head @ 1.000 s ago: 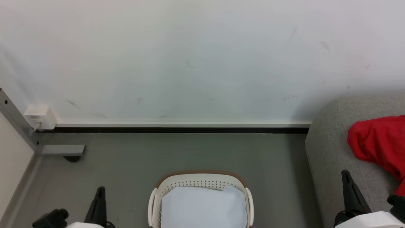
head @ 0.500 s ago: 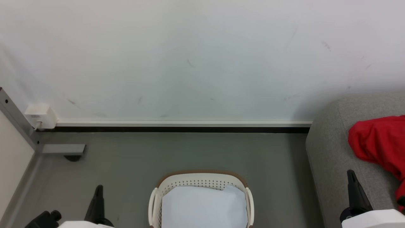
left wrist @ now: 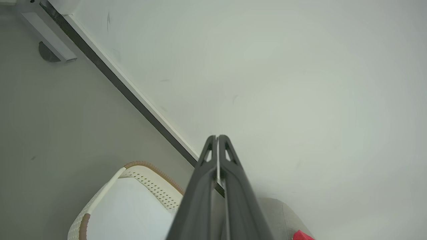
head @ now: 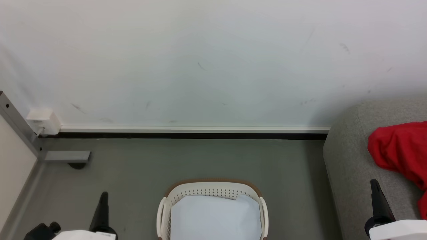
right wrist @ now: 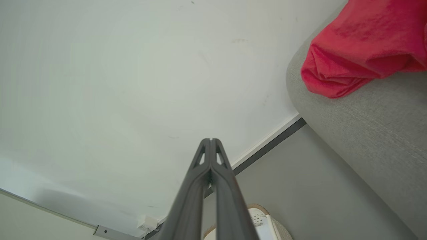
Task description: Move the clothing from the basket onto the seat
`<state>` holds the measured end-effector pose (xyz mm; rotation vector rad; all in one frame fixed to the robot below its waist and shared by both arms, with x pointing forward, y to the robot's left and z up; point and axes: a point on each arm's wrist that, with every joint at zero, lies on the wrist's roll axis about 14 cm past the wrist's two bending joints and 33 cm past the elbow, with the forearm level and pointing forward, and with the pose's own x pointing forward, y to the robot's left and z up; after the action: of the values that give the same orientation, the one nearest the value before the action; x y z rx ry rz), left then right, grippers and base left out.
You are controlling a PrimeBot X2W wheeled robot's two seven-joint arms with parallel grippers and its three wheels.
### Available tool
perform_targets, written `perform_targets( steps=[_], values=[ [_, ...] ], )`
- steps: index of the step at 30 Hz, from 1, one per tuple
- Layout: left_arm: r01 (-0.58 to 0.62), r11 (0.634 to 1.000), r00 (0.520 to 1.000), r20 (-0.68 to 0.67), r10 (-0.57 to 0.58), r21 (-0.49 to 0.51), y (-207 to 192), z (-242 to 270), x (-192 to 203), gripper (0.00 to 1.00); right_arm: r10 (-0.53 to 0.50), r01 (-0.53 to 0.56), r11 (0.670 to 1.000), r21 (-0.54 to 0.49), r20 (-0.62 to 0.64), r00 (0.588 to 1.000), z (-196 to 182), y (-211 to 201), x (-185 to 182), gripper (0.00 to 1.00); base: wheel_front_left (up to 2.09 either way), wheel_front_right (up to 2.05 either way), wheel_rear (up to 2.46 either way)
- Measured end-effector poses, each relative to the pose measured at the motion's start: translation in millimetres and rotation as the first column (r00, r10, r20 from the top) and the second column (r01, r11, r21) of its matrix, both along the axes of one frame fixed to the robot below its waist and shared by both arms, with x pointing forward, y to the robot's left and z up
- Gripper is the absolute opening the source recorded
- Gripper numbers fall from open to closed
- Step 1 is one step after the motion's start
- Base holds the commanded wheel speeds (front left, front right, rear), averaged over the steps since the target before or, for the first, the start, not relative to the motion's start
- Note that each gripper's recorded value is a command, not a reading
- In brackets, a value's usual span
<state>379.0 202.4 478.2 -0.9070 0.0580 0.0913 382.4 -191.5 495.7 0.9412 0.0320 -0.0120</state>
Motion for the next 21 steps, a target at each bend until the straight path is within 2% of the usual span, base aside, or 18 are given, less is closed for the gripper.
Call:
perform_targets(
  steps=[21],
  values=[
    [0.0, 0.976, 1.0, 0.016, 0.004, -0.22, -1.3, 6.1, 3.0, 0.0, -0.013, 0.015, 0.977, 0.215, -0.009, 1.0, 1.2, -3.7, 1.6, 0.0, 0.0, 0.0, 0.0]
  ],
)
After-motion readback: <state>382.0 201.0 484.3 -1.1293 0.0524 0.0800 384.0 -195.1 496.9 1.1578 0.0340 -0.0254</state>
